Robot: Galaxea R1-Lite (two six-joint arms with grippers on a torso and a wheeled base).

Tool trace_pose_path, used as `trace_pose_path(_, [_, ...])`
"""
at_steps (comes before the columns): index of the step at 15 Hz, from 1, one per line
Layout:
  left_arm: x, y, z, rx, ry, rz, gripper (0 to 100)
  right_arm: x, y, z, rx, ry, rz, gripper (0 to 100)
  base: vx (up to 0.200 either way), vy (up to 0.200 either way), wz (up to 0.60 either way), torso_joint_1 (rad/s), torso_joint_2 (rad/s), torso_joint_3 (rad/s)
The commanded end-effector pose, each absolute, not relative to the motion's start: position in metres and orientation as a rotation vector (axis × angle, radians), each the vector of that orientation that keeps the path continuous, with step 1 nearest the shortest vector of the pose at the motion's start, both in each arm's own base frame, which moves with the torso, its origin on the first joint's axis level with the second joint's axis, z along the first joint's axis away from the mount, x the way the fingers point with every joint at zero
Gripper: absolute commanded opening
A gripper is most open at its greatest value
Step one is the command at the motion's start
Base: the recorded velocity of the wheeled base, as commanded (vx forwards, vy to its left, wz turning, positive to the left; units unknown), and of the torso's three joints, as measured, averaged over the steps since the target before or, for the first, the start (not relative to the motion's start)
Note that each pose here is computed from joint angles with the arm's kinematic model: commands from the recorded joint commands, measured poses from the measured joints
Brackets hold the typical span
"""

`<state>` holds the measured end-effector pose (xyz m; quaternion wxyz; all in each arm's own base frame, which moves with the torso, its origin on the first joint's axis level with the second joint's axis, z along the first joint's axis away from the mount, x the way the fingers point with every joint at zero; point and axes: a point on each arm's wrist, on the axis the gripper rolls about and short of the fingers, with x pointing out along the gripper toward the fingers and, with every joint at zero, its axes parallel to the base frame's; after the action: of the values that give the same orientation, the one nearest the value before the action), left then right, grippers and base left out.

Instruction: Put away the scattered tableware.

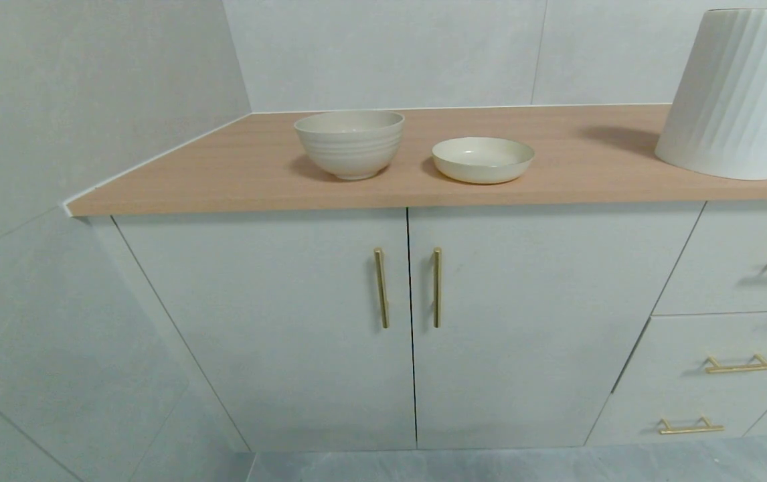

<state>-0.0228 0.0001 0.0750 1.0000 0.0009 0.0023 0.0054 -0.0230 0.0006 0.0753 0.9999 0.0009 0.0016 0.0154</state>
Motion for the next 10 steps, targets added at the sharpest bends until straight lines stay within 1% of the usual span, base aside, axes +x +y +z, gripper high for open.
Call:
trace_pose_path(1, [-0.023,0.0,0.075,0.002,0.005,0.011,100,-0.023,0.001,0.075,0.002,0.005,0.032,100,0.0,0.0,0.0,0.0,0.0,0.0])
trace_pose_path(5, [-0.023,0.0,0.075,0.002,0.005,0.012,100,-0.024,0.001,0.079,-0.029,-0.01,0.037,100,0.0,0.0,0.0,0.0,0.0,0.0])
trace_pose_path(6, [-0.023,0.0,0.075,0.002,0.005,0.011,100,-0.03,0.001,0.105,-0.021,-0.084,0.085,100,0.0,0.0,0.0,0.0,0.0,0.0])
trace_pose_path(7, [-0.023,0.0,0.075,0.002,0.005,0.011,100,-0.037,0.003,0.129,0.025,-0.129,0.169,100,0.0,0.0,0.0,0.0,0.0,0.0])
trace_pose_path(9, [-0.023,0.0,0.075,0.002,0.005,0.011,100,-0.028,0.006,0.127,0.028,-0.002,0.285,100,0.0,0.0,0.0,0.0,0.0,0.0])
trace_pose_path(10, [-0.023,0.0,0.075,0.003,0.005,0.011,100,-0.024,0.006,0.126,0.025,0.053,0.3,100,0.0,0.0,0.0,0.0,0.0,0.0])
